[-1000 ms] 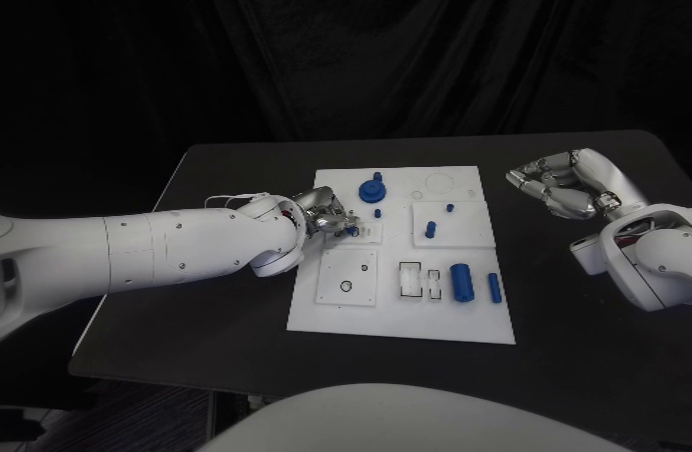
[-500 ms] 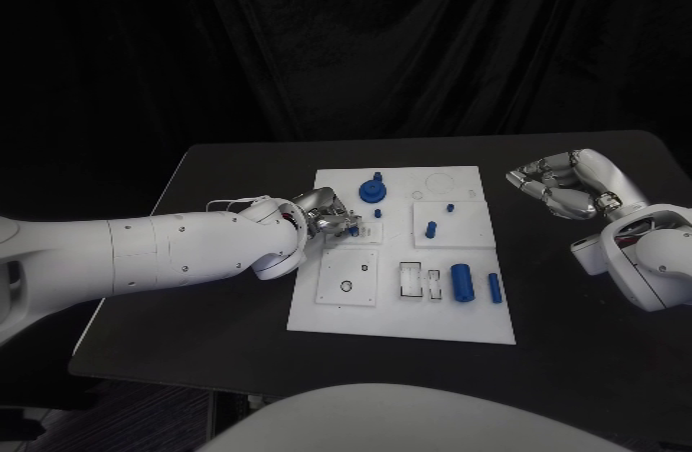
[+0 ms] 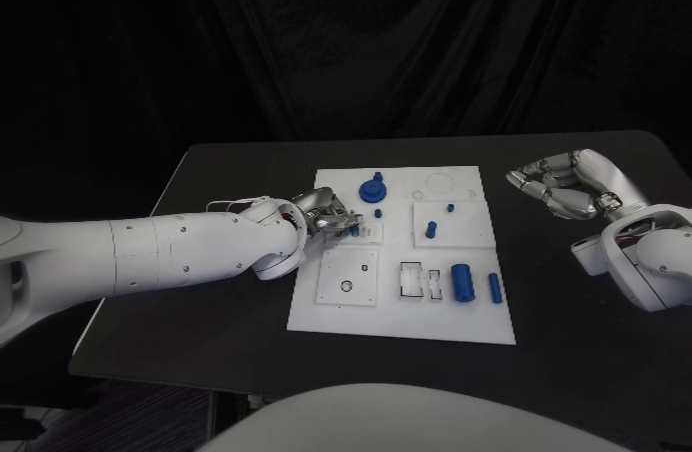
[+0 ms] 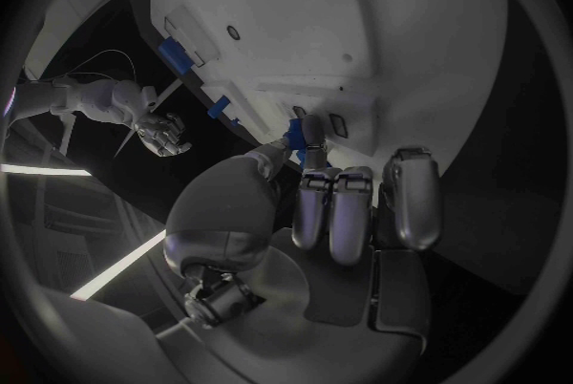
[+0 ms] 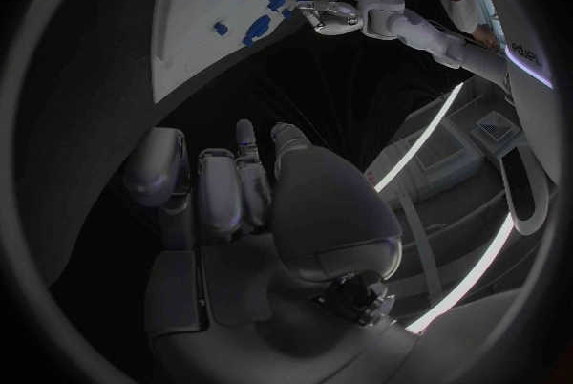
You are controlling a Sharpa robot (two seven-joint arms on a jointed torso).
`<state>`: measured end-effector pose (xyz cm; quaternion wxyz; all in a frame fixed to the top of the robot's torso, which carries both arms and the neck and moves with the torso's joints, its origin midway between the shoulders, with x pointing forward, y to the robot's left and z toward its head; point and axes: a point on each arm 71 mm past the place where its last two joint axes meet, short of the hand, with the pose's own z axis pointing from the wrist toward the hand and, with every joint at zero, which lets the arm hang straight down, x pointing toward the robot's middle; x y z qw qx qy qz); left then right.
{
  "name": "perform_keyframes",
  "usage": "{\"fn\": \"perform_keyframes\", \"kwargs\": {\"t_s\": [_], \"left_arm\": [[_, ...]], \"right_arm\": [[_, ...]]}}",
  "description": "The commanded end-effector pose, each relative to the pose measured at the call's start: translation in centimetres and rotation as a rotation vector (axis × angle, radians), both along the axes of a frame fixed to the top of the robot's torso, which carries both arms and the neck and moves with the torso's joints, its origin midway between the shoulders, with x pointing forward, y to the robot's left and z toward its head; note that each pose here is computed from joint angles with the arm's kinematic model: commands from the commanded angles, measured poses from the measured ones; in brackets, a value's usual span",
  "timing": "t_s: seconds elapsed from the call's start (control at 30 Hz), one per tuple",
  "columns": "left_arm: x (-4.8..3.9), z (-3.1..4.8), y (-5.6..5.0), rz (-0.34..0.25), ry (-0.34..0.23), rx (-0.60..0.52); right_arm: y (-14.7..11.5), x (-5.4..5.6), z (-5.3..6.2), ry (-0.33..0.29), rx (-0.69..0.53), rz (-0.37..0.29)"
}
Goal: Assemble the parts on the task board
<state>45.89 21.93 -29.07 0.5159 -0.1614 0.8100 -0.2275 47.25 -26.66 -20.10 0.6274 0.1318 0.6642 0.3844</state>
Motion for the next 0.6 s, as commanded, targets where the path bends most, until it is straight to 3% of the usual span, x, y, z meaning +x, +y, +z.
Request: {"fn": "perform_keyframes", "kwargs": {"t_s": [0.03,0.6], "left_arm": [[-0.11,-0.16,-0.14,-0.008,0.006,-0.002],[-0.34,-0.39,-0.02,-0.024,0.026,0.002]], "right_arm": [[-0.07,-0.02,-0.24,0.023,-0.003,-0.008],[-0.17,0.04,-0.33,0.031,-0.007,-0.011]]}}
